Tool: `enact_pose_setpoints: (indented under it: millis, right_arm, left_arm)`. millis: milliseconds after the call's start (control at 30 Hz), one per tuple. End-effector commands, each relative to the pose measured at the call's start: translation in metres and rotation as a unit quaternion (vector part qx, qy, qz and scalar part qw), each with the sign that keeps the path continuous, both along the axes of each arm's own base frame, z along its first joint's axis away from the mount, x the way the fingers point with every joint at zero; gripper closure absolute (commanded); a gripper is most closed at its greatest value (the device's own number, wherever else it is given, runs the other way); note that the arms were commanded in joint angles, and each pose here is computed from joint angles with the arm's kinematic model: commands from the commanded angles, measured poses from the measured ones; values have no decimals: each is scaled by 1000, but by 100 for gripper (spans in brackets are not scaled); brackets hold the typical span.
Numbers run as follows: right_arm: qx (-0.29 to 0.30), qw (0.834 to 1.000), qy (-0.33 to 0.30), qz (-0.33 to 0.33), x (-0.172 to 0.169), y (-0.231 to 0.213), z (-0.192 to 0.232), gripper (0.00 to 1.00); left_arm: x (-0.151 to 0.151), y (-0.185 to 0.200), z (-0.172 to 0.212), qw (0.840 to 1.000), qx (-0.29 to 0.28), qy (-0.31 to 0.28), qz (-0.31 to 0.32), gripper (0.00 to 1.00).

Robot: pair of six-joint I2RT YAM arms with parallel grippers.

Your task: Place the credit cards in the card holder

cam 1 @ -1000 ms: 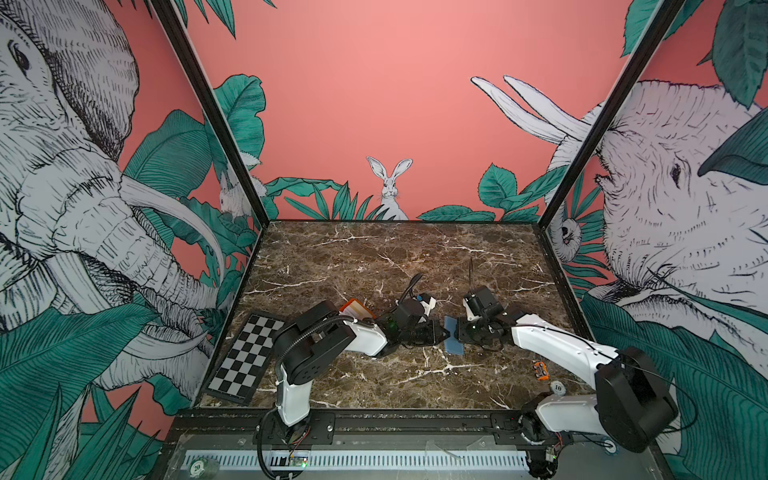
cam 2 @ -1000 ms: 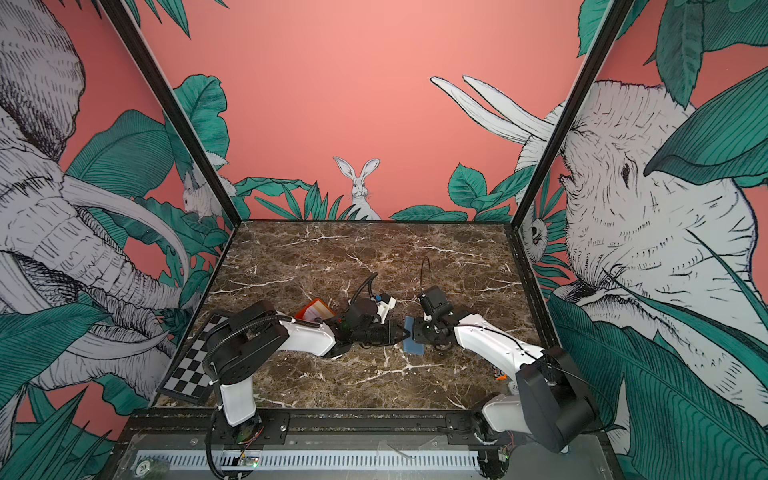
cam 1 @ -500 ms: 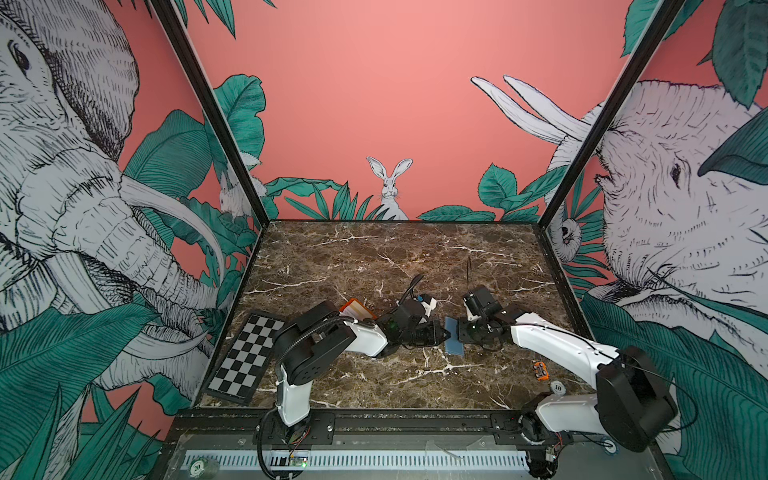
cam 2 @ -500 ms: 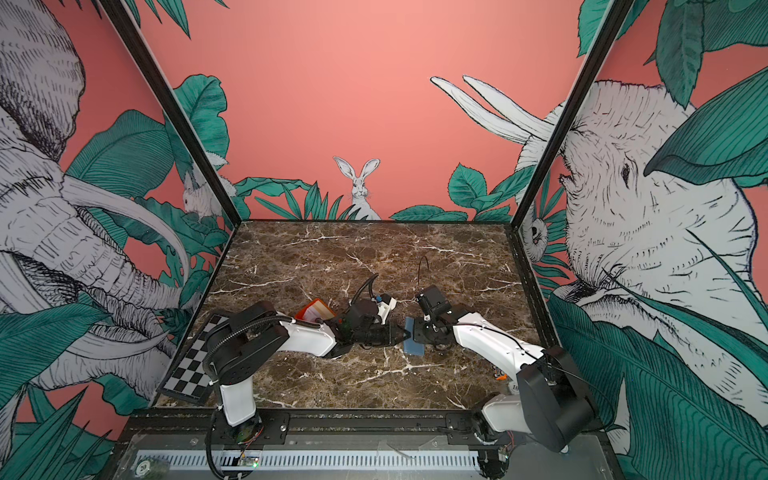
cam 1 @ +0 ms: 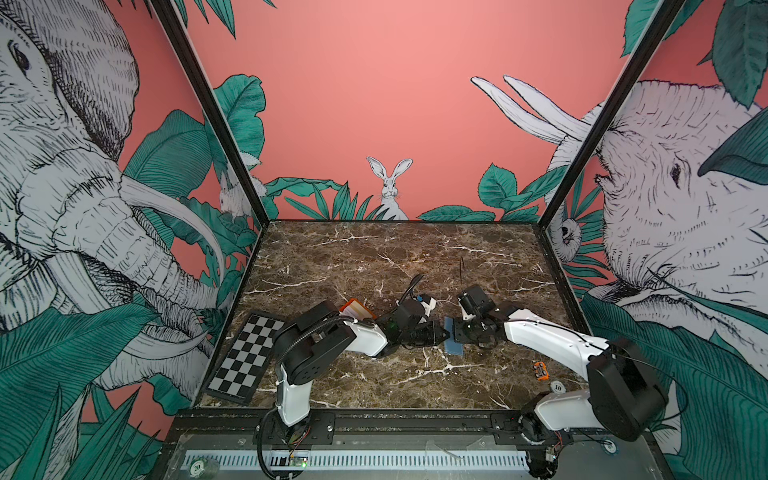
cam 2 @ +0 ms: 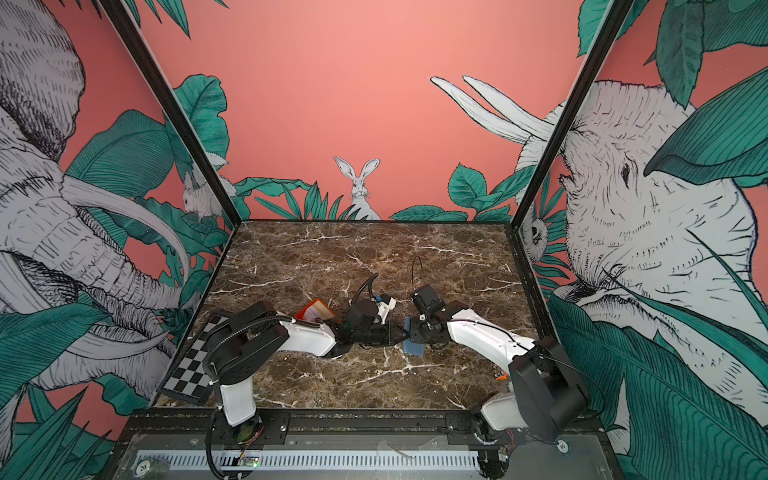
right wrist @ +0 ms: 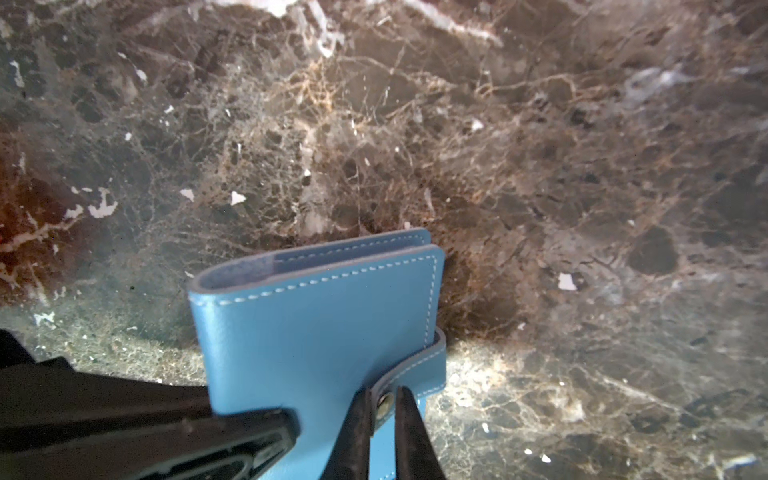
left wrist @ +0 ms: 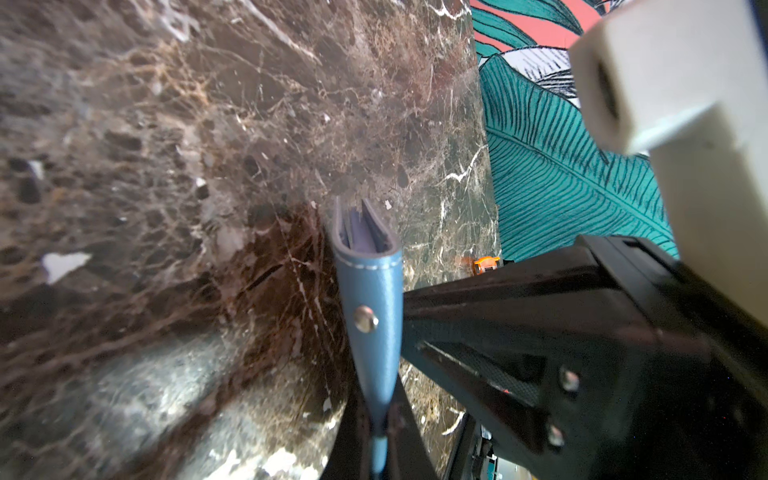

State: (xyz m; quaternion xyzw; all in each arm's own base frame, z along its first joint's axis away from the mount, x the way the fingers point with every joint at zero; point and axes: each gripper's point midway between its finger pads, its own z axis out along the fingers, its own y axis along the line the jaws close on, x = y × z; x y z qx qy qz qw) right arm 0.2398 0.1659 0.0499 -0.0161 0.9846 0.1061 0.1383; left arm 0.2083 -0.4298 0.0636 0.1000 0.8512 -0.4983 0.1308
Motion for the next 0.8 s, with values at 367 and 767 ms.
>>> enact_pose_setpoints:
  millis: [367, 767]
  right_arm:
    - [-45, 999, -13, -11, 0, -16, 6, 100]
    - [-64, 998, -18, -16, -1, -25, 9, 100]
  left_arm:
    - [4, -6, 26, 999, -23, -22, 1, 100]
    - [5, 0, 20, 1000, 7, -30, 3, 100]
